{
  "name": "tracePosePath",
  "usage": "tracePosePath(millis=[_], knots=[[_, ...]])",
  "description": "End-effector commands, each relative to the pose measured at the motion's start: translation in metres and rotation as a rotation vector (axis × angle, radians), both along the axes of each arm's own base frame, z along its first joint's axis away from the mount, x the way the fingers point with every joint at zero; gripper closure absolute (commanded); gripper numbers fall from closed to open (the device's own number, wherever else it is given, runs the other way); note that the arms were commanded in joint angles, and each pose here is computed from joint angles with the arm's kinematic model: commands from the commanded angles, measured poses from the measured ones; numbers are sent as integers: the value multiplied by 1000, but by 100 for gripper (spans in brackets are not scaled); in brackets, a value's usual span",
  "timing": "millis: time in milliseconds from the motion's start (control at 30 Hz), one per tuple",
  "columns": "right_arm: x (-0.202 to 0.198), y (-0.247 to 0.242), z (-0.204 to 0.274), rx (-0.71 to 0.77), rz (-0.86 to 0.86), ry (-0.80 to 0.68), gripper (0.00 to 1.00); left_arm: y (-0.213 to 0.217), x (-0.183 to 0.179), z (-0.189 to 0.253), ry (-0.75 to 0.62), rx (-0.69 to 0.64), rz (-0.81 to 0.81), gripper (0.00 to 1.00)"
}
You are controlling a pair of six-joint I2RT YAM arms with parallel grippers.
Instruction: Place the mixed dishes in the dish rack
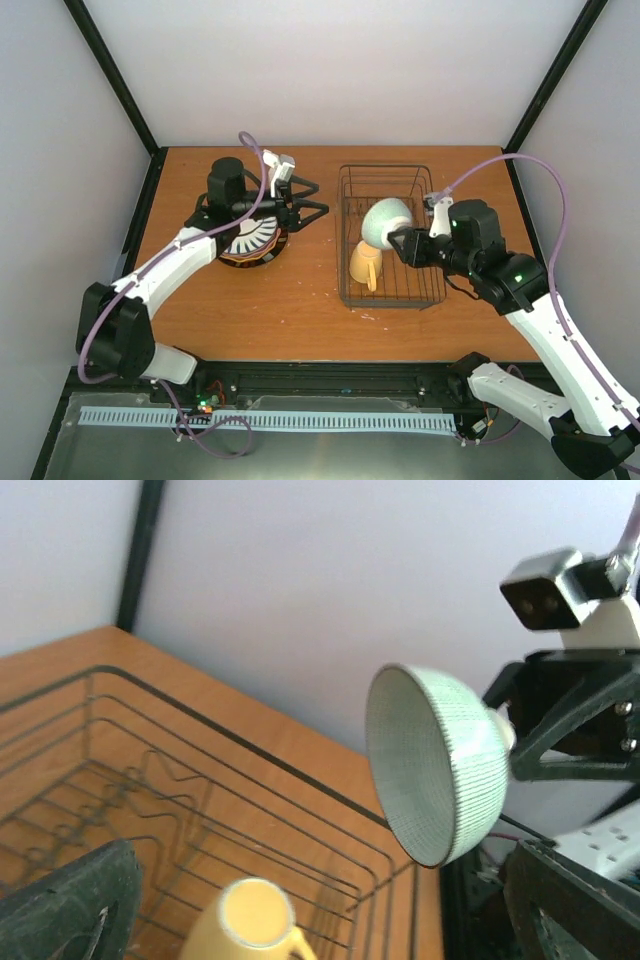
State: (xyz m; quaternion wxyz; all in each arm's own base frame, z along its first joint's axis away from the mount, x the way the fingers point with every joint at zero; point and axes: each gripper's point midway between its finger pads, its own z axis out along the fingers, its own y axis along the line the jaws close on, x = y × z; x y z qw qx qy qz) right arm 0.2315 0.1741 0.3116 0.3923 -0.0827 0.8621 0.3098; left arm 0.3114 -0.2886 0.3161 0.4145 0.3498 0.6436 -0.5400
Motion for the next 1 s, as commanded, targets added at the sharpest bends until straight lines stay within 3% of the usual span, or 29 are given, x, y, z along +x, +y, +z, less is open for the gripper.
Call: tracePosePath(millis=[0,267,967], knots=[[6,-55,-18,-210,-237,32,97,21,18,15,-113,104,213,0],[1,-106,-47,-434,-441,133,97,54,21,14,-143,214,418,0],[10,-67,-144,-536,-229,400,97,100,28,-51,-6,467,648,0]])
